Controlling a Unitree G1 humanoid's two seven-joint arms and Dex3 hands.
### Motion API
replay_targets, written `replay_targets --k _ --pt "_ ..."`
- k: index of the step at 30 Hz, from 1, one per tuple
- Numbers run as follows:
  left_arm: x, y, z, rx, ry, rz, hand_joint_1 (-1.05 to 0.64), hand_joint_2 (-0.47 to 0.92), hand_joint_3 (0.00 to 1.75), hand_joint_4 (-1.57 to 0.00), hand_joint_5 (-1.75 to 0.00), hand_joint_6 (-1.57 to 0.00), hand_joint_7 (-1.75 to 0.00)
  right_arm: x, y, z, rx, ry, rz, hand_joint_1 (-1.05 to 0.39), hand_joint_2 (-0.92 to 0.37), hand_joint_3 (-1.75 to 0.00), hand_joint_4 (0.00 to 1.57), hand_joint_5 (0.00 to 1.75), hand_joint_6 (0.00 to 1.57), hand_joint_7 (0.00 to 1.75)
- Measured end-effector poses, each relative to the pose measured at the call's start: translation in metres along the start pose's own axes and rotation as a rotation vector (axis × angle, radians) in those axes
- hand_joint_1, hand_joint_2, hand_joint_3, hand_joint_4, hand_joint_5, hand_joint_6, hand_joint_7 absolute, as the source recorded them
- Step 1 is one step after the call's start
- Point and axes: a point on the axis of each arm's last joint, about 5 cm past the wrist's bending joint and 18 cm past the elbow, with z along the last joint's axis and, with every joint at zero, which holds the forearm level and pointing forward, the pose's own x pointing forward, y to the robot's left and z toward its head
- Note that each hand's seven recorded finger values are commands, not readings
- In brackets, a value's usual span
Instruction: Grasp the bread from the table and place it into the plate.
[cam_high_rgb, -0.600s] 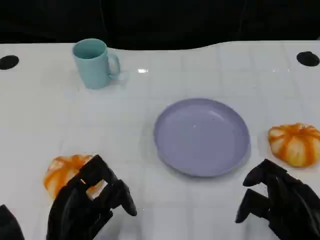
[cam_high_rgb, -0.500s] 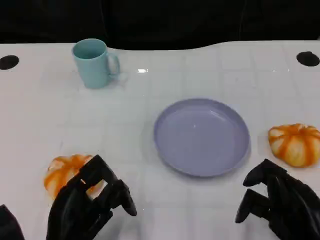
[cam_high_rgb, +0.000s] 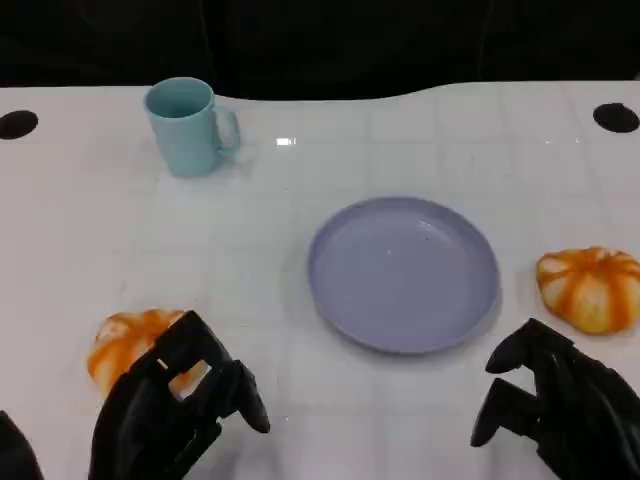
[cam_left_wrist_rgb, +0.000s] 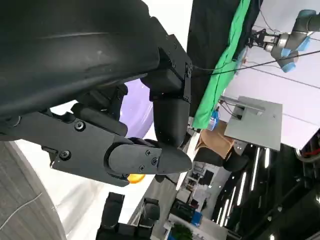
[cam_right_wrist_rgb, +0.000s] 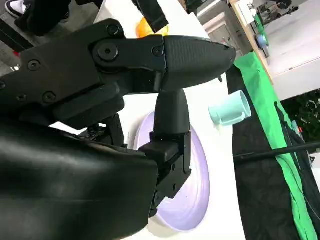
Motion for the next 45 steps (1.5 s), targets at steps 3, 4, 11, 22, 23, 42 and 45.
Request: replay_targets --k 3,4,11,22,23,42,45 --pt "0.000 0.000 0.000 0.000 0.000 0.001 -0.55 0.92 0.34 -0.74 -1.75 -0.50 -1.72 0.000 0.0000 0.000 0.000 0.000 0.000 -0.52 -0.92 -0.45 0.63 1.75 0.42 1.69" --pt "0.000 0.000 0.000 0.000 -0.001 0.001 -0.55 0.92 0.34 -0.73 -1.75 -0.50 -1.69 0.000 0.0000 0.000 0.000 0.000 0.000 -0.52 -0.92 -0.46 0.63 1.75 0.42 1.69" --pt "0.001 -0.003 0.003 0.060 -0.027 0.027 -0.59 0.92 0.22 -0.58 -1.64 -0.62 -1.07 0.000 0.0002 0.000 0.000 -0.001 0.000 -0.51 -0.92 -0.45 0.63 1.75 0.42 1.68" --pt "0.001 -0.001 0.020 0.250 -0.088 0.002 -0.59 0.92 0.13 -0.44 -1.12 -0.60 -0.37 0.000 0.0034 -0.001 0.002 0.001 0.004 -0.52 -0.92 -0.46 0.62 1.75 0.41 1.68" --pt "0.001 -0.001 0.024 0.300 -0.084 -0.003 -0.60 0.92 0.14 -0.44 -1.10 -0.60 -0.34 0.000 0.0037 -0.001 0.002 0.000 0.003 -0.52 -0.92 -0.46 0.62 1.75 0.41 1.68" --pt "0.000 0.003 0.093 1.047 0.038 -0.099 -0.49 0.91 0.00 -0.17 -0.38 -0.41 0.00 -0.003 0.0057 -0.002 -0.008 0.006 -0.007 -0.53 -0.92 -0.47 0.62 1.75 0.42 1.68" --pt "-0.001 0.005 0.100 1.190 0.077 -0.107 -0.53 0.92 0.01 -0.14 -0.25 -0.34 0.00 -0.002 0.0060 -0.002 -0.008 0.006 -0.006 -0.52 -0.92 -0.48 0.62 1.75 0.42 1.67"
